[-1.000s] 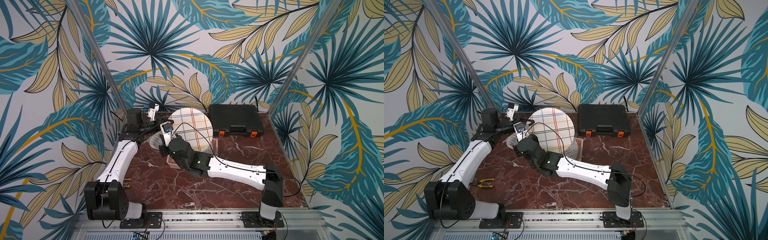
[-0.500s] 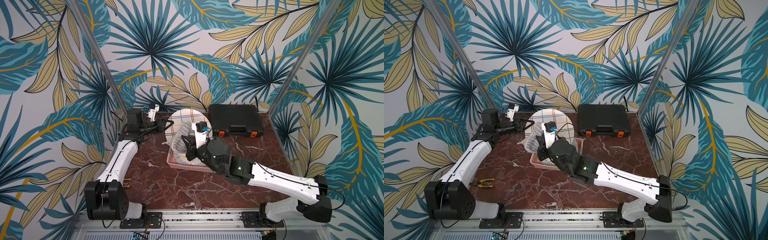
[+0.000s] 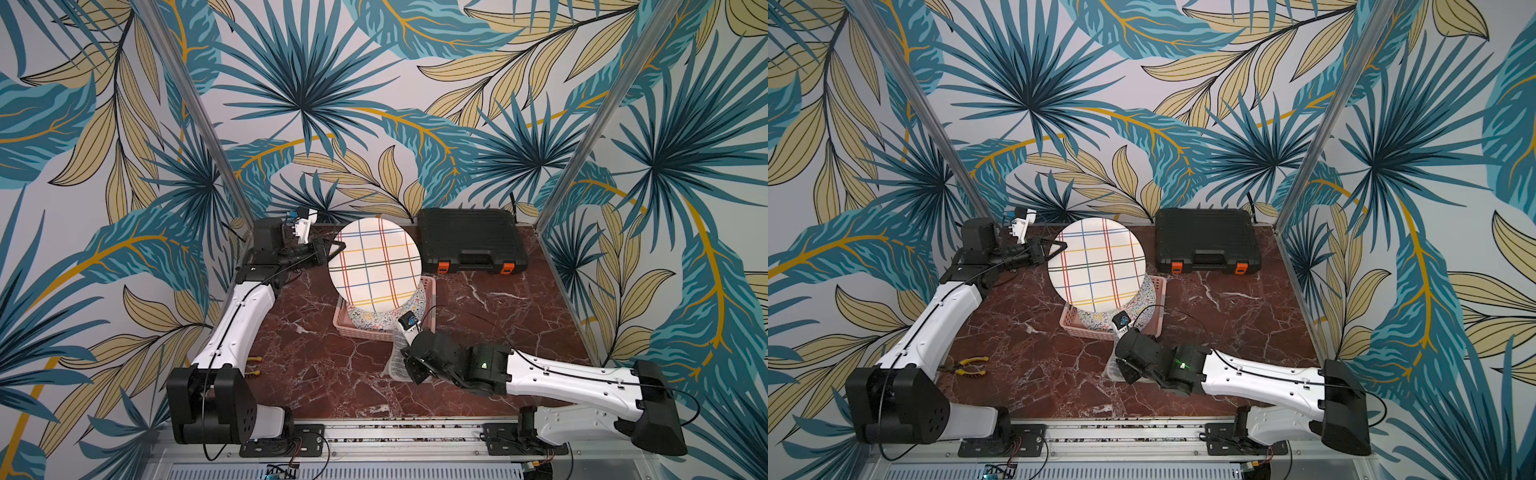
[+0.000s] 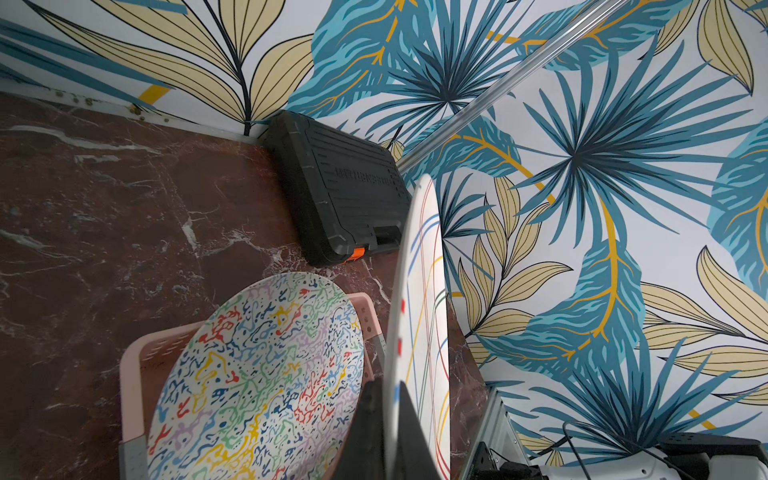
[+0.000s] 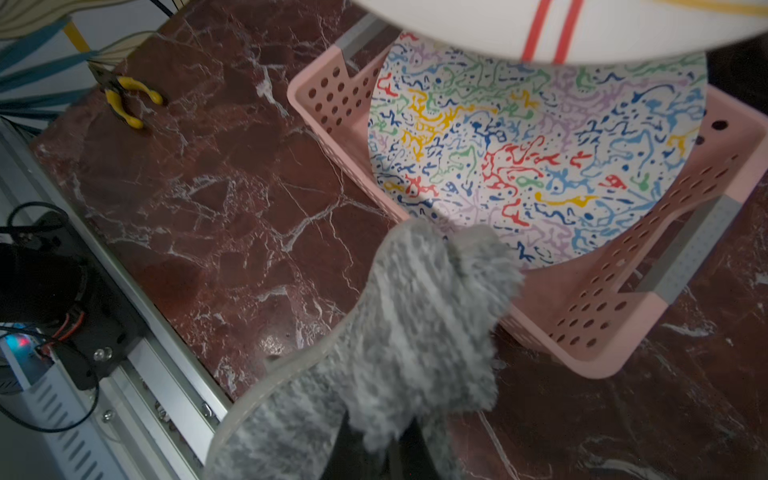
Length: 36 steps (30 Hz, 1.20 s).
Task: Wipe the wet plate dry
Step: Place the towel at the center of the board.
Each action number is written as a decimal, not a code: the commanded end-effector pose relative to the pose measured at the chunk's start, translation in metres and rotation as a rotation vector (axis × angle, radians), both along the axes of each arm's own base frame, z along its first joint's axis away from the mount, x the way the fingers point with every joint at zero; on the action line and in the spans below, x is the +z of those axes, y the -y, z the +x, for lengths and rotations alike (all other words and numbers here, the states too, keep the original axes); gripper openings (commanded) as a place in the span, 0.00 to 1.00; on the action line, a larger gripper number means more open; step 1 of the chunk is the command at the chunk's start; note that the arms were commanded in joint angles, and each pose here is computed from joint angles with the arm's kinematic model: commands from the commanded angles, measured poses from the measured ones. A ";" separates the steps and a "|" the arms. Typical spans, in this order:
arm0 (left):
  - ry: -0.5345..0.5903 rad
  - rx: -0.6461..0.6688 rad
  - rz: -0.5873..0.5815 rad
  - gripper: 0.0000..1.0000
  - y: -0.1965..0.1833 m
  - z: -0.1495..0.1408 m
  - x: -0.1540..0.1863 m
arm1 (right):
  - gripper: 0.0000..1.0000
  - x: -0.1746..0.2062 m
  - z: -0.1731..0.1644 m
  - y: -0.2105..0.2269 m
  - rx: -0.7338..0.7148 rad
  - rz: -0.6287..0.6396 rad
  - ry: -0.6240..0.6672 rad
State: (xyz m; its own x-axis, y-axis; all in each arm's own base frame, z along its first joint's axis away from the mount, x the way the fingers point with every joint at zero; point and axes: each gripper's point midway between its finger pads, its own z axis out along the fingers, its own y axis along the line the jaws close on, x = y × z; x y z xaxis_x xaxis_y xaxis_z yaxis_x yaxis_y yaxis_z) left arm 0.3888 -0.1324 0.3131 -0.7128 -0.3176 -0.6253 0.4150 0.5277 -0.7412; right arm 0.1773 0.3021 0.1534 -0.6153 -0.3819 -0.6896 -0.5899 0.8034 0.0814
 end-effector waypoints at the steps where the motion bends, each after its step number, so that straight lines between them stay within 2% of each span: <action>1: 0.098 0.001 0.005 0.00 -0.003 -0.005 0.032 | 0.00 -0.029 -0.004 0.000 -0.010 -0.051 -0.044; 10: 0.110 0.004 0.014 0.00 -0.003 -0.008 0.036 | 0.00 -0.093 0.000 -0.023 -0.011 -0.144 -0.117; 11: 0.112 0.004 0.014 0.00 -0.003 -0.008 0.037 | 0.04 -0.096 -0.001 -0.024 -0.005 -0.142 -0.124; 13: 0.111 0.003 0.013 0.00 -0.003 -0.008 0.037 | 0.27 -0.101 0.000 -0.023 -0.014 -0.154 -0.123; 16: 0.118 0.001 0.014 0.00 -0.003 -0.009 0.039 | 0.38 -0.096 0.001 -0.019 -0.018 -0.165 -0.111; 19: 0.121 -0.007 0.012 0.00 -0.002 -0.010 0.039 | 0.61 -0.070 0.002 -0.013 -0.023 -0.118 -0.078; 21: 0.122 -0.013 0.012 0.00 -0.001 -0.011 0.038 | 0.69 -0.043 0.003 -0.006 -0.022 -0.065 -0.055; 28: 0.122 -0.047 -0.008 0.00 0.002 -0.012 0.038 | 0.74 0.017 -0.002 0.014 0.031 0.185 -0.150; 32: 0.137 -0.097 -0.030 0.00 0.008 -0.019 0.043 | 0.74 0.046 0.029 0.045 -0.095 0.386 -0.183; 36: 0.138 -0.184 -0.057 0.00 0.019 -0.031 0.044 | 0.74 0.079 0.058 0.056 -0.135 0.590 -0.229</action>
